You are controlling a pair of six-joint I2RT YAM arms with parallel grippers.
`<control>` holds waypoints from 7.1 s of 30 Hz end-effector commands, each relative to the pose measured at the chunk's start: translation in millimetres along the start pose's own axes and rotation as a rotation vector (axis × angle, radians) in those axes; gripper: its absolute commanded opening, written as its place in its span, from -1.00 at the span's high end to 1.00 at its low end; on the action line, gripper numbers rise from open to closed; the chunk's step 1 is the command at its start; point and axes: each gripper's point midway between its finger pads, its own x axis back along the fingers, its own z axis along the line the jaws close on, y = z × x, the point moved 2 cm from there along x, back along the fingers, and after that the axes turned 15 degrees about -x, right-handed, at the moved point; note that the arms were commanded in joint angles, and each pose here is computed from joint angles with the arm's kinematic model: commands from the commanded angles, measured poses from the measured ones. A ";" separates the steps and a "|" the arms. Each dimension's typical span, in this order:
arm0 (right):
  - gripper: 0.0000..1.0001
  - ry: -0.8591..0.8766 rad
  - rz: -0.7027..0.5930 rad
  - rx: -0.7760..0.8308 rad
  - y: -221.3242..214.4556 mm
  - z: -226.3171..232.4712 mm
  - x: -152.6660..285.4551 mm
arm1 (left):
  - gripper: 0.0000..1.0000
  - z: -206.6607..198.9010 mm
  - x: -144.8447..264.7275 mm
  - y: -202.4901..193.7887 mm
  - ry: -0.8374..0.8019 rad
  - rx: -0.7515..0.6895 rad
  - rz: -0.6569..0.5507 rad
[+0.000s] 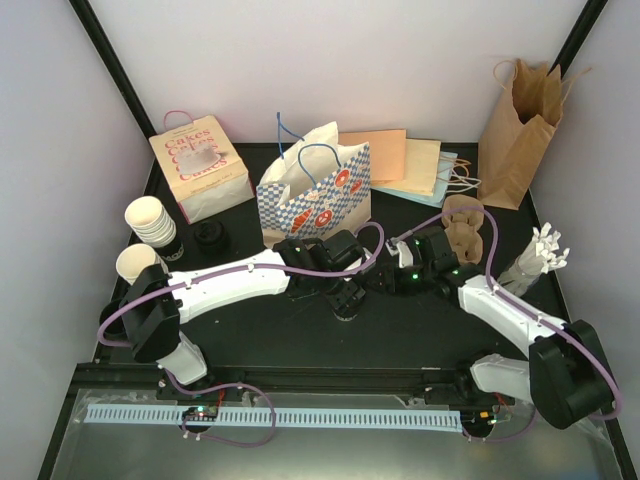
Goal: Pack the takeout coffee
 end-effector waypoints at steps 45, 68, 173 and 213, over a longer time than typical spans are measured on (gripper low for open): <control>0.33 -0.156 0.042 -0.089 -37.4 -76.0 -35.1 | -0.41 -13.2 -15.2 -14.3 -0.071 0.006 0.056; 0.14 0.064 -0.029 0.057 -55.0 -4.5 25.9 | -0.36 2.9 -7.9 -13.1 0.025 0.325 0.096; -0.39 -0.223 -0.400 0.105 -19.7 -7.8 74.1 | -0.57 -1.2 -0.9 7.1 0.070 0.261 0.076; -1.00 -0.403 -0.172 0.421 -24.0 67.0 30.8 | -0.98 84.2 176.7 -35.3 0.274 0.432 -0.337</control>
